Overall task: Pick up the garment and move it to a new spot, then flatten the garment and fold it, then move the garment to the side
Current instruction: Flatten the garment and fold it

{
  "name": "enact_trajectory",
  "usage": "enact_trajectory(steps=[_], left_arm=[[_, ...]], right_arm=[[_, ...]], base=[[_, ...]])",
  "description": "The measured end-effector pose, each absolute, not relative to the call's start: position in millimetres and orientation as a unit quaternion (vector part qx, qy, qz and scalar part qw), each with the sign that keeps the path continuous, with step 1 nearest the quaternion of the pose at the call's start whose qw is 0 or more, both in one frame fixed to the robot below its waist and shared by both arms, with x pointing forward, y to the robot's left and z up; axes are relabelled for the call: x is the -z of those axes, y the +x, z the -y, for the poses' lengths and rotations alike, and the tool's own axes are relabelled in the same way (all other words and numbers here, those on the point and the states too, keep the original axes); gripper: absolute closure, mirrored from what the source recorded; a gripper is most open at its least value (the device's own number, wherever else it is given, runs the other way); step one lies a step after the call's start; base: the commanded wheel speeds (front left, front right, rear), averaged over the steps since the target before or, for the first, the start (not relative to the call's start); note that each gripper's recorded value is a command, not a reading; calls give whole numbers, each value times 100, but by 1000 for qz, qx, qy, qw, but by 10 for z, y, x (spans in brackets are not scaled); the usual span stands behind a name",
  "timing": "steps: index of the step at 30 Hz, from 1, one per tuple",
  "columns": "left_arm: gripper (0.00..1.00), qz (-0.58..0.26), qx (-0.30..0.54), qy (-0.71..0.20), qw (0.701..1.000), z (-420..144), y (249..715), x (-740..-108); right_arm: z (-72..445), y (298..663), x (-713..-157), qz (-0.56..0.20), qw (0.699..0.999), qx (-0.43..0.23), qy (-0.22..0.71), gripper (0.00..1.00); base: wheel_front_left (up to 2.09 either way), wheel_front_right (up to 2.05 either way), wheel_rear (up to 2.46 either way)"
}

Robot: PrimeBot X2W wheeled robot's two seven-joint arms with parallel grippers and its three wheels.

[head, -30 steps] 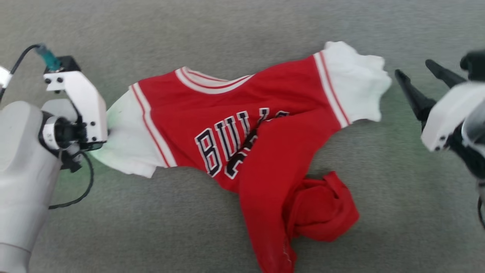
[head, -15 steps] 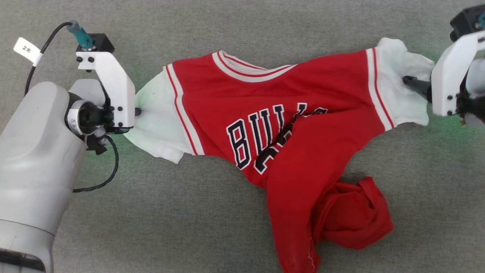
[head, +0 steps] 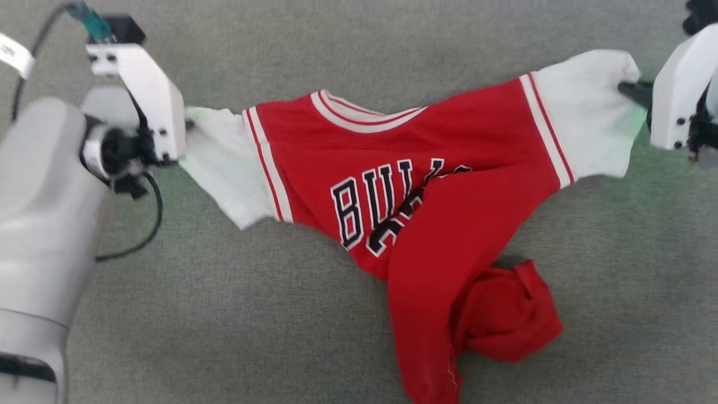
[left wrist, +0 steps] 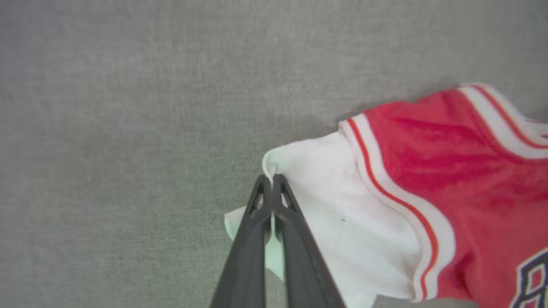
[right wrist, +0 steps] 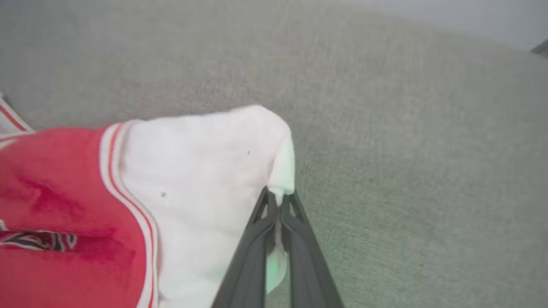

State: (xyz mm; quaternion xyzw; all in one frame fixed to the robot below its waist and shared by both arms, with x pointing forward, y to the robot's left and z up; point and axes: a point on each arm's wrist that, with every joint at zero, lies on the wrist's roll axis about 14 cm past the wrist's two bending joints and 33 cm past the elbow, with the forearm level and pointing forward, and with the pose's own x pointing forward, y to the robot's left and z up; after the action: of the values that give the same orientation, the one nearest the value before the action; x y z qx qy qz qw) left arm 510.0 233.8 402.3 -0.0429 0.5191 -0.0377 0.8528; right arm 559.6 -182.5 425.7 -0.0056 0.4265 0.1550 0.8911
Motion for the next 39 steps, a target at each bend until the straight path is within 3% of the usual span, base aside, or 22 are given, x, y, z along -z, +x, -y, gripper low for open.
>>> enact_trajectory(steps=[10,18,29,39], left_arm=[[100,-358,64,1,932,-2202,5613,-5337],[100,-228,82,13,970,-1999,5698,-6466],[100,-113,101,27,988,-1784,5600,-7402],[100,-74,111,27,991,-1667,5714,-7556]], right_arm=[[1914,5720,-5590,-260,953,-156,-11,100],[2006,5564,-6625,-127,982,-138,-21,100],[2056,5324,-7575,-5,993,-117,-26,100],[2106,5468,-7687,17,995,-97,-33,100]], base=[[0,0,0],[0,0,0],[0,0,0],[0,0,0]])
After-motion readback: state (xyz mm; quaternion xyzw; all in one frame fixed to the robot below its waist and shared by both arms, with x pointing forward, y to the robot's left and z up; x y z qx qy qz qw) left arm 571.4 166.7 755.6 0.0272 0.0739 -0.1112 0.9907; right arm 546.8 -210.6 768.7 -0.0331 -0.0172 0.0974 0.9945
